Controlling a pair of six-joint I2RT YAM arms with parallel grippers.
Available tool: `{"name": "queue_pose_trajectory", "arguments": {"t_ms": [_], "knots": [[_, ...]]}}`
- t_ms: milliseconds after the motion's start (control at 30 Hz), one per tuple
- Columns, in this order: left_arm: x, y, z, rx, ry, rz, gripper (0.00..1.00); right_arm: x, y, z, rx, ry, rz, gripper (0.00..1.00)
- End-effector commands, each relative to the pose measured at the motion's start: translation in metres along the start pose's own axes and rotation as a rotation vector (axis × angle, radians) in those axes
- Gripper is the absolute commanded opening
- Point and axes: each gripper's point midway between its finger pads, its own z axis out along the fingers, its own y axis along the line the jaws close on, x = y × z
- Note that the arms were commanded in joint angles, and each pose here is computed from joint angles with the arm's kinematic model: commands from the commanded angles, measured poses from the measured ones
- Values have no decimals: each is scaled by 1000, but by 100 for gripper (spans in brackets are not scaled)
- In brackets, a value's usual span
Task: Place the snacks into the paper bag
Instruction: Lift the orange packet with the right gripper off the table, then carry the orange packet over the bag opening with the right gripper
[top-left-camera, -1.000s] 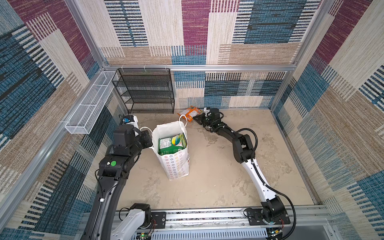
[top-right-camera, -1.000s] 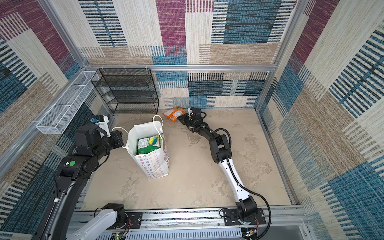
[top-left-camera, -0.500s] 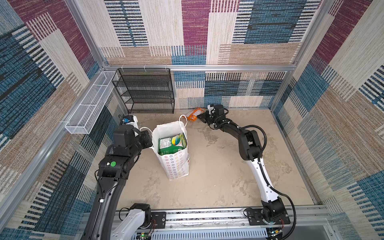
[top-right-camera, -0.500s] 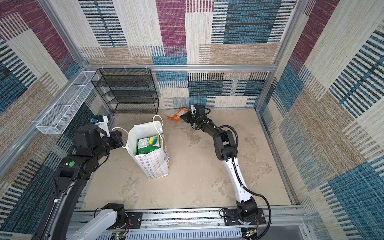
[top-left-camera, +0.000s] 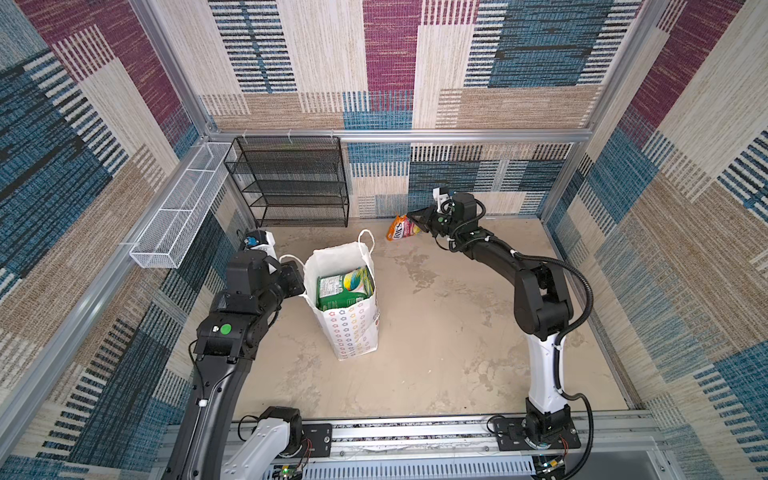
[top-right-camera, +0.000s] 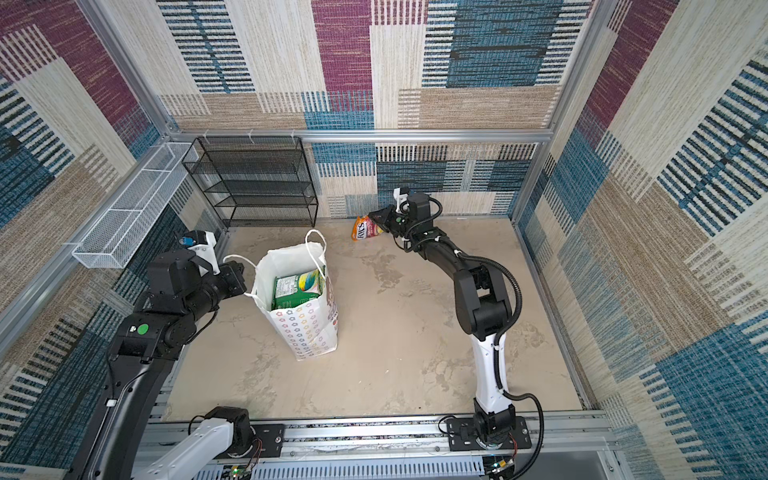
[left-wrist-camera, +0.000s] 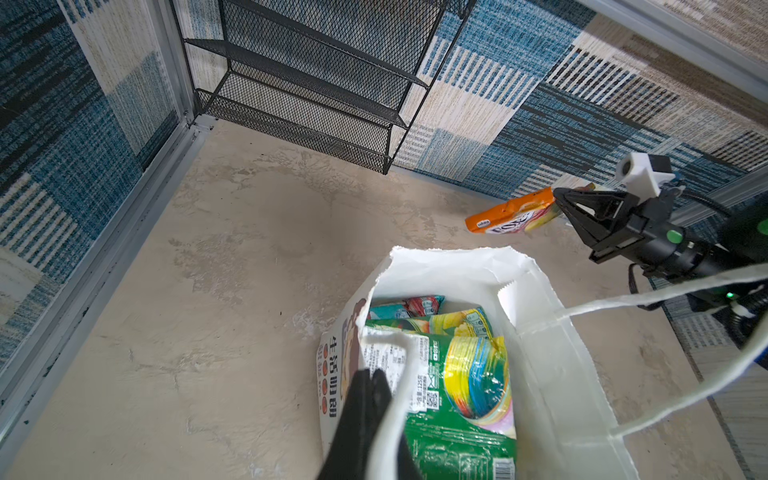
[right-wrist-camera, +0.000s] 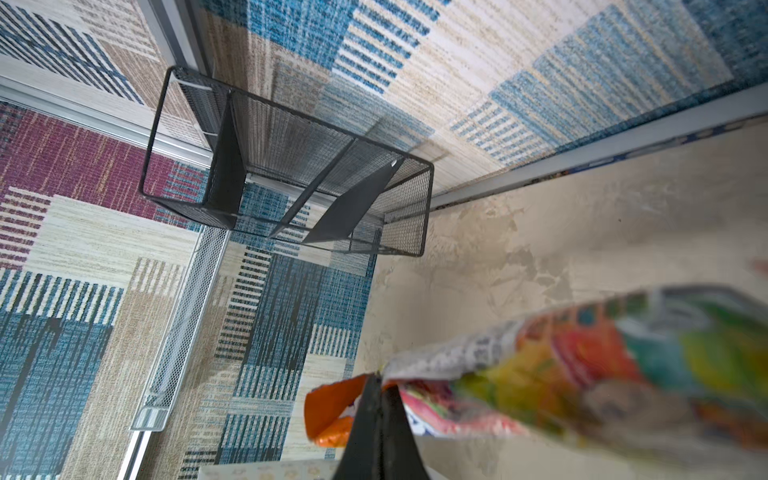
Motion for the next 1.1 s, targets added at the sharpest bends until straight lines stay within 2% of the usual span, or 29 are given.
{"name": "queue_pose_trajectory", "arguments": {"t_ms": [0, 367, 700, 1067], "knots": [[-10, -4, -2, 16, -41, 8, 2, -11, 39, -19, -81, -53, -77, 0], [-11, -5, -3, 22, -44, 8, 2, -5, 96, -62, -133, -56, -120, 0], [-11, -5, -3, 24, -44, 8, 2, 2, 192, -98, -204, -55, -246, 0], [-12, -7, -4, 32, -47, 6, 2, 63, 304, -94, -363, 34, -387, 0]]}}
